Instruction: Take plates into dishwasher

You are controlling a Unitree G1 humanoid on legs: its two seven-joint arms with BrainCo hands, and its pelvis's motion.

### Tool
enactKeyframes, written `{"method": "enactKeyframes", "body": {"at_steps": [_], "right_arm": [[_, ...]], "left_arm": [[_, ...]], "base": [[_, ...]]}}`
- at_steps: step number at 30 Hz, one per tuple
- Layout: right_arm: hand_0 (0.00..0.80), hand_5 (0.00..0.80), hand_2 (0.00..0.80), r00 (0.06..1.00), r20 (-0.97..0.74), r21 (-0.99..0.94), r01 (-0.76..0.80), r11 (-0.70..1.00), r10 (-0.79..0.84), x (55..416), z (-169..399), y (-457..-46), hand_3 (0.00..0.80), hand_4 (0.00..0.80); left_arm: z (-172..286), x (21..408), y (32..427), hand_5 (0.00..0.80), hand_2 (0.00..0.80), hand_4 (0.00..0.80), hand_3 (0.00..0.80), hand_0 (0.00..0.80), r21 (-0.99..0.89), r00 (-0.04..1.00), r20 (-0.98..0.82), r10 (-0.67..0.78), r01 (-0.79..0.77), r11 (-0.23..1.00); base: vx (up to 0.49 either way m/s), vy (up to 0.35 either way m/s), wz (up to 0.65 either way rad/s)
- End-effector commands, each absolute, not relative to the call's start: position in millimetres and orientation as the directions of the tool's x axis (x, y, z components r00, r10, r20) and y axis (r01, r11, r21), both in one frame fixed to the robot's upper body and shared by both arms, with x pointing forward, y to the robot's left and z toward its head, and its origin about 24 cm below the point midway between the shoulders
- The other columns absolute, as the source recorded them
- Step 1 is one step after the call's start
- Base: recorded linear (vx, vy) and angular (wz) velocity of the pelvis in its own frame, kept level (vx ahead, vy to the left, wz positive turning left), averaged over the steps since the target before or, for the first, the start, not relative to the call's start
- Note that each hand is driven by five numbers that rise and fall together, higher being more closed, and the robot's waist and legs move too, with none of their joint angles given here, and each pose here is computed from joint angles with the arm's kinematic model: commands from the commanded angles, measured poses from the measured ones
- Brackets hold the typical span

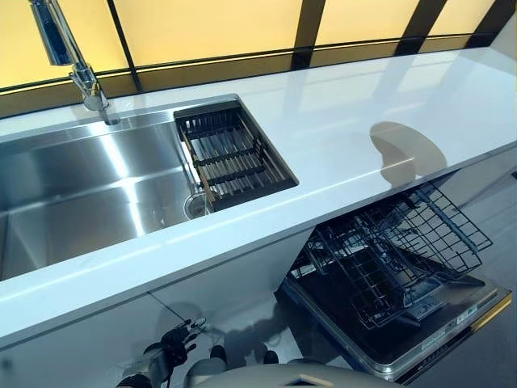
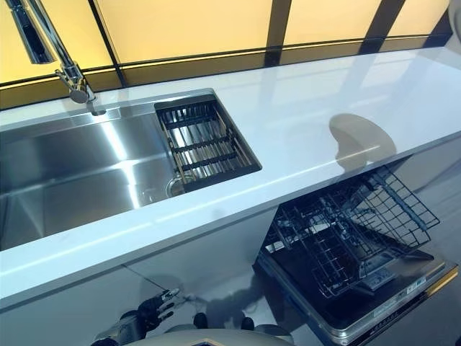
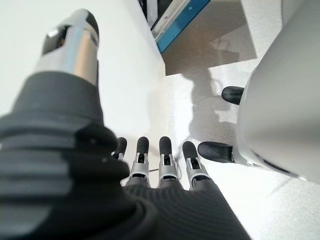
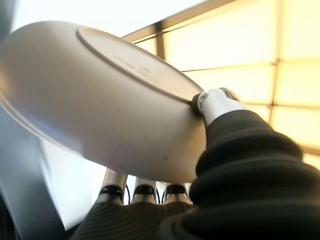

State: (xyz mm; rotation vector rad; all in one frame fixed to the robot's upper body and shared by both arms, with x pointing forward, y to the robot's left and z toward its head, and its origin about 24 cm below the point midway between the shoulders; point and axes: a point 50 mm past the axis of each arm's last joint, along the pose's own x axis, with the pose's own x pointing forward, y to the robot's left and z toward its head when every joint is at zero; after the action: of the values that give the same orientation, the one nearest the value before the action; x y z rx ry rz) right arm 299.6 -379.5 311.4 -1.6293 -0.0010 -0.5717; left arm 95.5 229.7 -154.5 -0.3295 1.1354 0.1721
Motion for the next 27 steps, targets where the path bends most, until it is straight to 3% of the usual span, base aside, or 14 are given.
{"method": "enactKeyframes", "body": {"at_steps": [1,4,9,27], "right_arm": [[0.800,0.800,0.800,0.785,0.545,-0.785,0.354,-0.509,-0.294,272.0,318.8,-397.8,0.800,0.800],[0.800,0.800,0.800,0.816,0.486,-0.791,0.258,-0.555,-0.313,263.3,273.9,-405.6,0.800,0.800],[0.800,0.800,0.800,0.861,0.379,-0.853,0.184,-0.489,-0.338,257.6,211.0,-406.5,0.800,0.800],[0.800,0.800,0.800,0.939,0.016,-0.972,-0.065,-0.225,-0.343,263.0,93.9,-378.3,0.800,0.800]], "left_arm": [[-148.4,109.9,235.0,0.000,0.000,0.000,0.000,0.000,-0.169,0.472,-0.882,-0.014,-0.288,0.943],[-147.4,111.7,235.3,0.000,0.000,0.000,0.000,0.000,-0.166,0.474,-0.880,-0.009,-0.290,0.942],[-146.4,116.0,233.2,0.000,0.000,0.000,0.000,0.000,-0.169,0.477,-0.879,-0.010,-0.291,0.942],[-143.5,133.9,223.2,0.000,0.000,0.000,0.000,0.000,-0.180,0.487,-0.873,-0.020,-0.284,0.942]], "base": [[-0.018,0.003,-0.10],[-0.006,-0.002,-0.11],[0.004,-0.008,-0.11],[0.001,-0.001,-0.02]]}}
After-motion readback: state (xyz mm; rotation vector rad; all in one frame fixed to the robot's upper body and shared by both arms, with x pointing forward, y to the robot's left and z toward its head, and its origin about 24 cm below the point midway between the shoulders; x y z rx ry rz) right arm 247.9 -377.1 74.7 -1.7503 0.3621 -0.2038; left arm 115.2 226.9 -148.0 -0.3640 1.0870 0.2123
